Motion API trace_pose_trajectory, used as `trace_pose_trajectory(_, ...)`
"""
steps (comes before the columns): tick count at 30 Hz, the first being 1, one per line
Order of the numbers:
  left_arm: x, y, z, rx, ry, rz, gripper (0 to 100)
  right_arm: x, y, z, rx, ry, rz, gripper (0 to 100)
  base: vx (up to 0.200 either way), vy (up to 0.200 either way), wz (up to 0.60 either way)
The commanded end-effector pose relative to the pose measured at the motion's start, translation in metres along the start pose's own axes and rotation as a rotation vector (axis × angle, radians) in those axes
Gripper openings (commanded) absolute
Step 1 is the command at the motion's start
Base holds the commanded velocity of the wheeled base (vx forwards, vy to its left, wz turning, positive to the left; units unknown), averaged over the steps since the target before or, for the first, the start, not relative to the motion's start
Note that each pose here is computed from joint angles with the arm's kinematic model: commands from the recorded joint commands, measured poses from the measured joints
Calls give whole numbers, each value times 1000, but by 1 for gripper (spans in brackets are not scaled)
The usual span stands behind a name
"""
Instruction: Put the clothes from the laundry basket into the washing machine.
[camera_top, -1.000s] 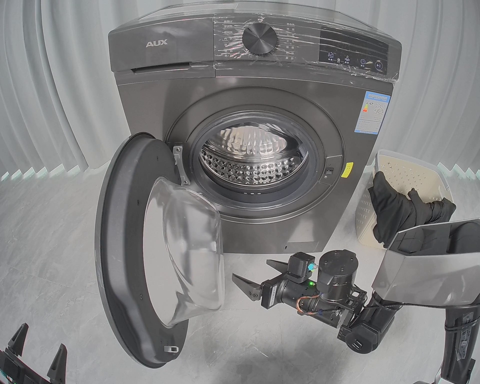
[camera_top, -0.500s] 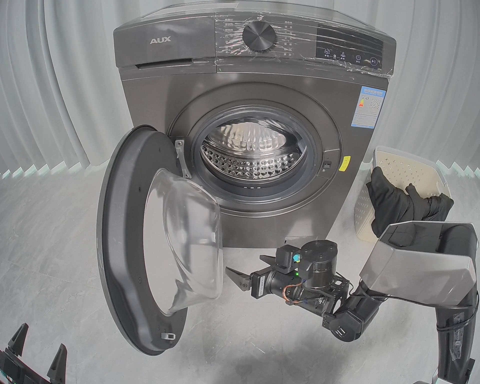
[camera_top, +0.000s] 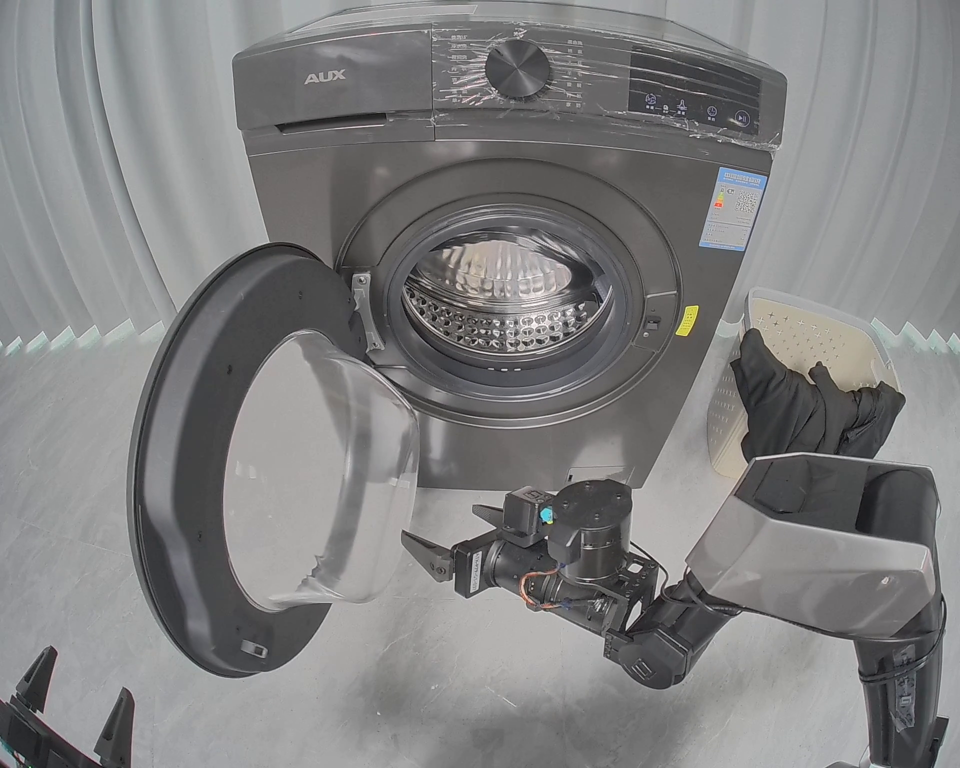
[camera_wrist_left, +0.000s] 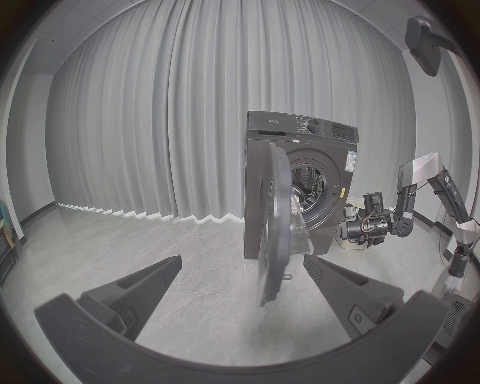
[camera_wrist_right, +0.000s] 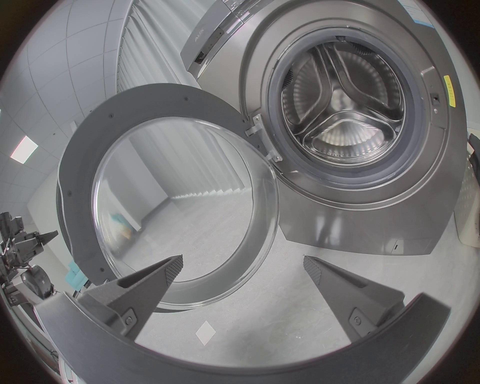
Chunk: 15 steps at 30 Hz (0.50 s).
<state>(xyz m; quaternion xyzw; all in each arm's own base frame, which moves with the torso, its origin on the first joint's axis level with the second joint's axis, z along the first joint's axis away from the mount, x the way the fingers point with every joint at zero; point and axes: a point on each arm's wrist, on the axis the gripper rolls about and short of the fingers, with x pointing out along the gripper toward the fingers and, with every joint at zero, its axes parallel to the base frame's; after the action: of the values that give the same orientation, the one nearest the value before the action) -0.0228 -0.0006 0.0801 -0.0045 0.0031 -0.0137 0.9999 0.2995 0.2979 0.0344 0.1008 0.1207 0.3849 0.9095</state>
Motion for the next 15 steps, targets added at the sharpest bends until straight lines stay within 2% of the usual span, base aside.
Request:
trace_pose_trajectory(1,0,0,-5,0,0,1,100,3,-1,7,1,-19,-1,100,0,0,0)
trace_pose_trajectory(6,0,0,-5,0,0,0,100,9,-7,9,4,-4,-21,100,0,0,0)
trace_pose_trajectory(15,0,0,-5,0,0,0,100,36,1,-4,6,35,-79,100,0,0,0)
